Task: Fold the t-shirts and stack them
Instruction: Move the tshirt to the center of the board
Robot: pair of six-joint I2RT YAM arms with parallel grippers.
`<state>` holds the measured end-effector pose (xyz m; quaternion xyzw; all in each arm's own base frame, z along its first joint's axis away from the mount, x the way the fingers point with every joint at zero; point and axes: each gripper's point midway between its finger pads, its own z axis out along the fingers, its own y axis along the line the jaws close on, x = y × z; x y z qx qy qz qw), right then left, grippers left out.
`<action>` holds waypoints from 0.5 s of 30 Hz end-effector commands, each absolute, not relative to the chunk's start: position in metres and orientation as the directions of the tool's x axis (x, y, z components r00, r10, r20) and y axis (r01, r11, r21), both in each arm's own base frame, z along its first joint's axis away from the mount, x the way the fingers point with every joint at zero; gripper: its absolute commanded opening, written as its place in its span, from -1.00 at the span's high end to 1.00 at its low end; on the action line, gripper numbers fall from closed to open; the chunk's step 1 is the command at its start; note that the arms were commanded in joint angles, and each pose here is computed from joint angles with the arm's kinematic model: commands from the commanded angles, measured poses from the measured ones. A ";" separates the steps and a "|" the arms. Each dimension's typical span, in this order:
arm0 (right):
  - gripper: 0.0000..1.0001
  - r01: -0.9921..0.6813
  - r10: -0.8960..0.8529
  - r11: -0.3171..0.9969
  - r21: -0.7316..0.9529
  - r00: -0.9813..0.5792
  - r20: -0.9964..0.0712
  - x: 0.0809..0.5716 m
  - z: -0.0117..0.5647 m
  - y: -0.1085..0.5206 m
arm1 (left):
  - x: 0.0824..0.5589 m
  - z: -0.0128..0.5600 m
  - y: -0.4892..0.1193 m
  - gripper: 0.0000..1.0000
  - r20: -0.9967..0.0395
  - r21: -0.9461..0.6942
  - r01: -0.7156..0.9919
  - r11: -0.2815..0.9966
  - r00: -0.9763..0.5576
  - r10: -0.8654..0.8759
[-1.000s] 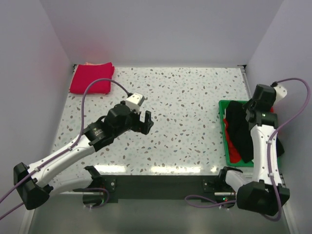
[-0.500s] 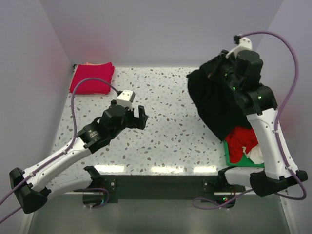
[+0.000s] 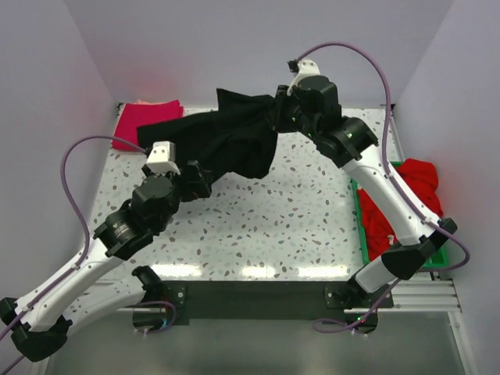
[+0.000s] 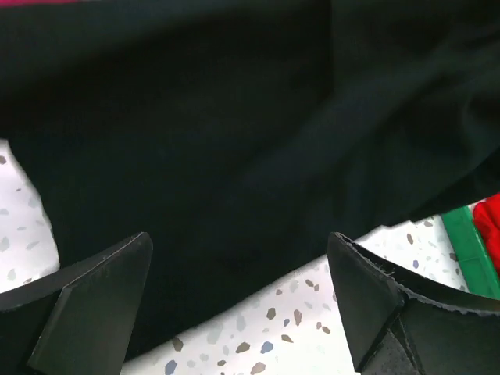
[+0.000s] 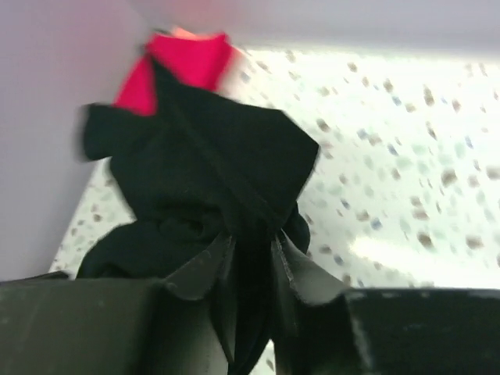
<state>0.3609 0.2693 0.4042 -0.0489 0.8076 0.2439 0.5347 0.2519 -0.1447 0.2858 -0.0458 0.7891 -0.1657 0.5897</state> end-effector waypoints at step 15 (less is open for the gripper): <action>-0.61 -0.034 0.212 0.938 0.344 -0.730 -0.650 0.307 0.127 0.159 | 0.205 0.110 -0.104 -0.72 -0.658 -0.410 -0.379 0.829 -0.506 -0.557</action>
